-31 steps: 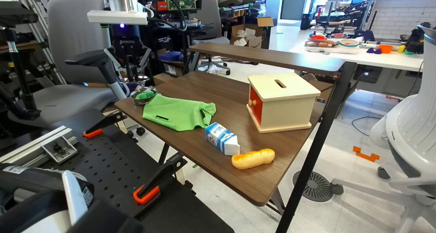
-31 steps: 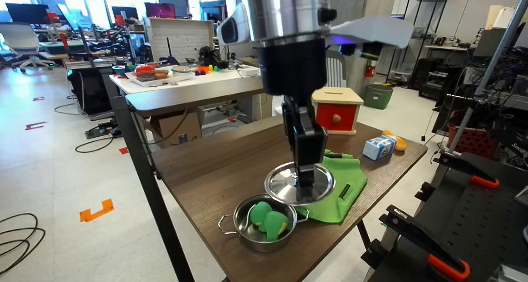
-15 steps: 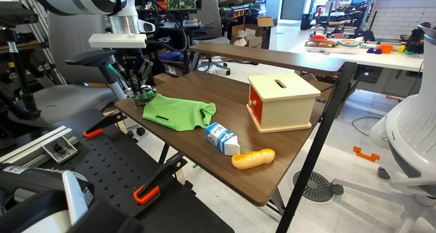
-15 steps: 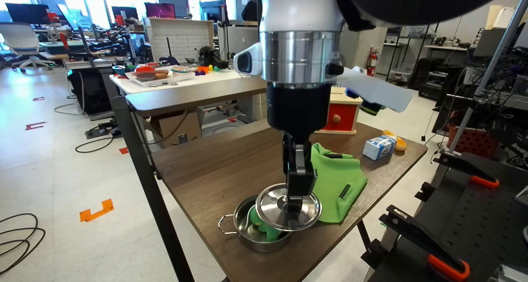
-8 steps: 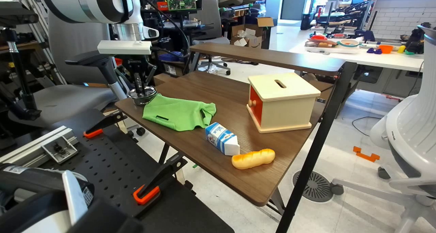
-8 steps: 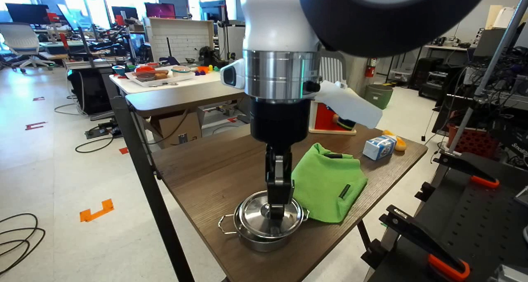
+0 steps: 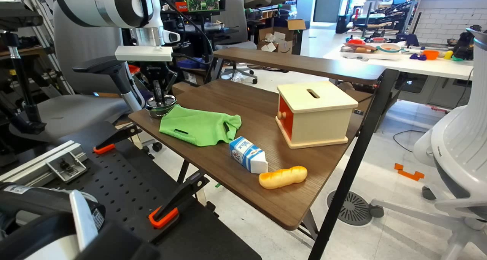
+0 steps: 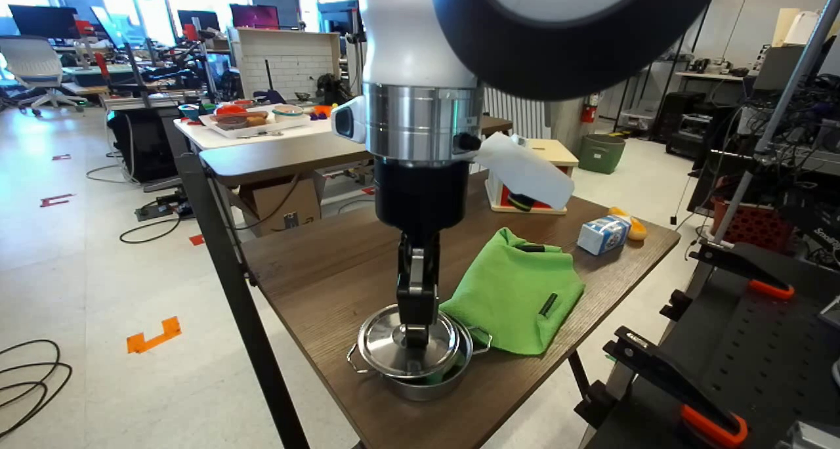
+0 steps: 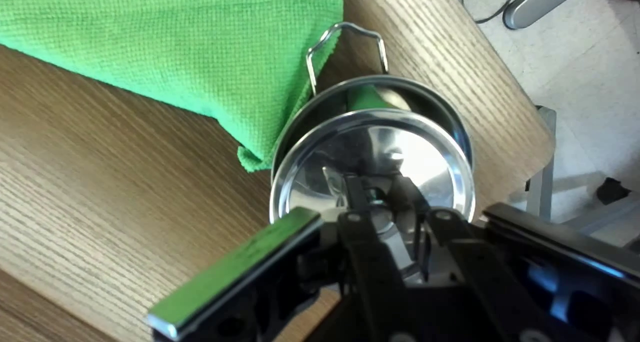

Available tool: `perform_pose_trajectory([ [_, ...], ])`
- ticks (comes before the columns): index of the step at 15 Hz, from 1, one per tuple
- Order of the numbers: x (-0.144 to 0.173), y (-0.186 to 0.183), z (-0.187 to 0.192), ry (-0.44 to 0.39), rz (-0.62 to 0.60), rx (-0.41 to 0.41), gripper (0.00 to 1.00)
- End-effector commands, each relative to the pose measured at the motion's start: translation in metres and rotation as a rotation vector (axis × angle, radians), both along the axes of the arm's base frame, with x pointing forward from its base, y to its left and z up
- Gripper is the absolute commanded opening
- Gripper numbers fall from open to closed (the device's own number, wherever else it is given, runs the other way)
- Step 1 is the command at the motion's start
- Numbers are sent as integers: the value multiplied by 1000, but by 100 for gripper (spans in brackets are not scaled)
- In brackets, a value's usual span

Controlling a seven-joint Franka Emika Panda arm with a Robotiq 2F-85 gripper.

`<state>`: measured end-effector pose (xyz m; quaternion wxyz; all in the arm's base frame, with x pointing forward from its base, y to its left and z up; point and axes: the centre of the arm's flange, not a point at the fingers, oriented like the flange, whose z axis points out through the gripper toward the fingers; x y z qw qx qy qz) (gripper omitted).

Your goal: Put the lid on the pot

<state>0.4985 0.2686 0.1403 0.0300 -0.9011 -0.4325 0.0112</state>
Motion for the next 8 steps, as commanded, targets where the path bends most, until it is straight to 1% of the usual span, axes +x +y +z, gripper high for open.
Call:
perform_pose_trajectory([
  [1,4,11,-6,1,6,17,5],
  [8,5,4,-5,10,-12,4,5],
])
